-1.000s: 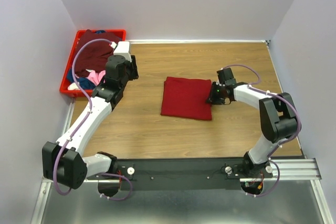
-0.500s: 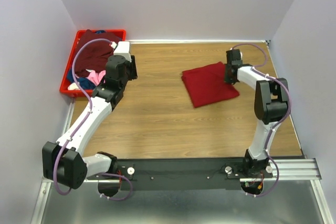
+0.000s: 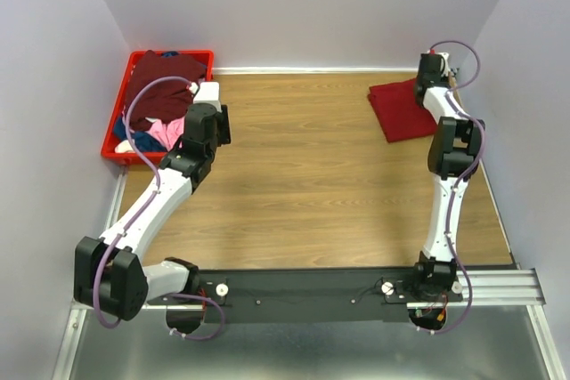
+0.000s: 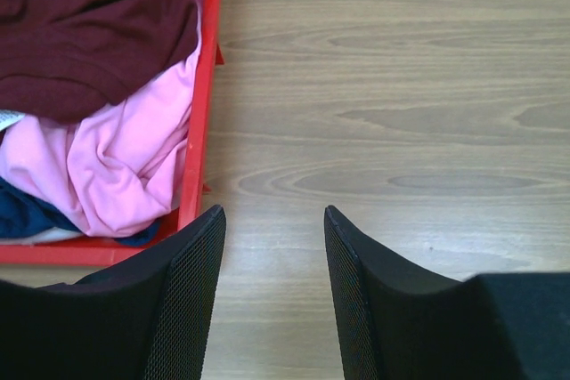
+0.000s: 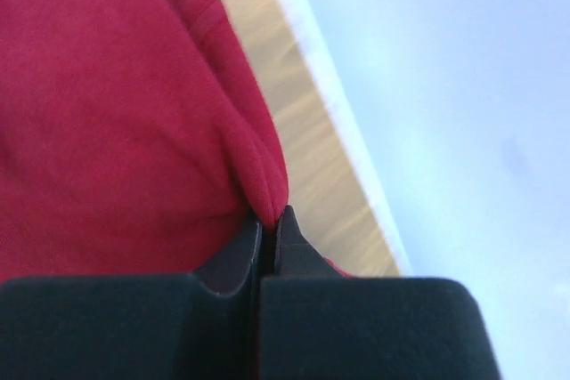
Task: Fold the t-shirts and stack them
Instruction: Neatly place the folded tshirt to the corner
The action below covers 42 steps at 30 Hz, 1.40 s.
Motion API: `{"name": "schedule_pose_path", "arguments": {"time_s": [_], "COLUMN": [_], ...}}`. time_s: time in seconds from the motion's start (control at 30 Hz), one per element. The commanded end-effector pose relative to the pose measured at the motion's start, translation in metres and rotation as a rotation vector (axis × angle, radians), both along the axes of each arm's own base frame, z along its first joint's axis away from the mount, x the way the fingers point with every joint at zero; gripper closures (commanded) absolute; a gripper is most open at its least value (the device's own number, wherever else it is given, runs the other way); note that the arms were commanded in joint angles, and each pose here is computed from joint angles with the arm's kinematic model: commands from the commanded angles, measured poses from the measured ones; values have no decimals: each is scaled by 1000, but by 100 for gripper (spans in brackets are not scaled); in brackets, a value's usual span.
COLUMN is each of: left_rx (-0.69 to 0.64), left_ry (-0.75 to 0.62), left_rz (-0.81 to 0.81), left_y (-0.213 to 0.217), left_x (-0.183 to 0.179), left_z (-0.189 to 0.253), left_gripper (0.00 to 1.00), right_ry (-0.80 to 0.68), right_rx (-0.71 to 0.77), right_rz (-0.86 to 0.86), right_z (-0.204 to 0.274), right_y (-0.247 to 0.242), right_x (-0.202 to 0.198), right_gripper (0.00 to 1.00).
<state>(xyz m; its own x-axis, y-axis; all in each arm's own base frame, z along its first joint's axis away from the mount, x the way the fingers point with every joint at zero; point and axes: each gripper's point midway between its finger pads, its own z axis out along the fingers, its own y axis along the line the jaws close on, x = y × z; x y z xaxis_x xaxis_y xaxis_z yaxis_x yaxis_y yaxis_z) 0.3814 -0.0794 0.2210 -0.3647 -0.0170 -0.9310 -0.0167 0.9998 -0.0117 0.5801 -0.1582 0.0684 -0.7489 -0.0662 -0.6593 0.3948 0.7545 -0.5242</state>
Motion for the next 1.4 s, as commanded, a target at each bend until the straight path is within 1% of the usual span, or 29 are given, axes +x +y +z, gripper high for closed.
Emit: {"name": "schedule_pose_path", "arguments": {"time_s": [0.0, 0.03, 0.07, 0.13, 0.17, 0.27, 0.3, 0.33, 0.37, 0.4, 0.43, 0.47, 0.5, 0.53, 0.6, 0.7, 0.73, 0.77, 0.8, 0.93, 1.2, 1.23, 1.3, 1.37], "left_rx": [9, 10, 11, 14, 13, 11, 8, 6, 1, 0, -3, -7, -9, -12, -23, -33, -36, -38, -41, -45, -45, -44, -44, -43], "left_ry": [-11, -6, -3, 13, 16, 14, 8, 6, -1, -5, -14, -16, -18, -20, -35, -50, -51, -53, -57, -67, -70, -65, -64, -60], "left_rz": [58, 58, 57, 55, 52, 51, 48, 47, 43, 42, 41, 35, 31, 27, 16, 1, -6, -9, -13, -15, -19, -25, -27, -25], "left_y": [10, 9, 9, 8, 7, 7, 6, 6, 5, 6, 6, 5, 4, 4, 2, 0, -1, -2, -2, -2, -2, -3, -4, -3], "left_x": [3, 4, 4, 6, 5, 6, 6, 6, 5, 5, 4, 3, 3, 2, 0, -1, -2, -2, -3, -4, -5, -5, -4, -4], "left_z": [-4, -5, -6, -11, -13, -11, -9, -8, -4, -3, 1, 2, 2, 4, 9, 15, 15, 17, 18, 22, 23, 21, 21, 19], "left_gripper": [43, 43, 43, 43, 43, 43, 43, 43, 43, 43, 43, 43, 43, 43, 43, 43, 43, 43, 43, 43, 43, 43, 43, 43], "right_ry": [-56, -86, -99, -139, -149, -149, -181, -175, -137, -133, -166, -125, -117, -145, -106, -52, -13, 4, 29, 89, 147, 202, 212, 241], "right_rx": [-120, -122, -120, -114, -102, -20, -4, 21, 85, 115, 163, 193, 215, 251, 313, 368, 401, 410, 413, 381, 267, 248, 235, 219], "right_rz": [-142, -177, -189, -204, -192, -95, -60, -9, 70, 115, 182, 208, 232, 260, 277, 313, 342, 353, 382, 399, 343, 359, 359, 352], "right_z": [10, 10, 10, 20, 22, 20, 42, 43, 26, 30, 48, 34, 33, 48, 35, 19, 6, 1, -5, -19, -37, -56, -59, -71], "right_y": [-57, -68, -71, -76, -72, -45, -34, -16, 5, 20, 44, 56, 66, 83, 98, 114, 123, 125, 139, 148, 133, 133, 133, 130], "right_x": [10, 14, 15, 19, 21, 26, 28, 29, 26, 24, 24, 11, 6, 1, -19, -36, -45, -49, -52, -59, -58, -62, -62, -63], "right_gripper": [95, 88, 62, 42, 39, 38, 38, 38, 38, 38, 39, 39, 39, 39, 39, 39, 39, 39, 39, 39, 42, 45, 46, 51]}}
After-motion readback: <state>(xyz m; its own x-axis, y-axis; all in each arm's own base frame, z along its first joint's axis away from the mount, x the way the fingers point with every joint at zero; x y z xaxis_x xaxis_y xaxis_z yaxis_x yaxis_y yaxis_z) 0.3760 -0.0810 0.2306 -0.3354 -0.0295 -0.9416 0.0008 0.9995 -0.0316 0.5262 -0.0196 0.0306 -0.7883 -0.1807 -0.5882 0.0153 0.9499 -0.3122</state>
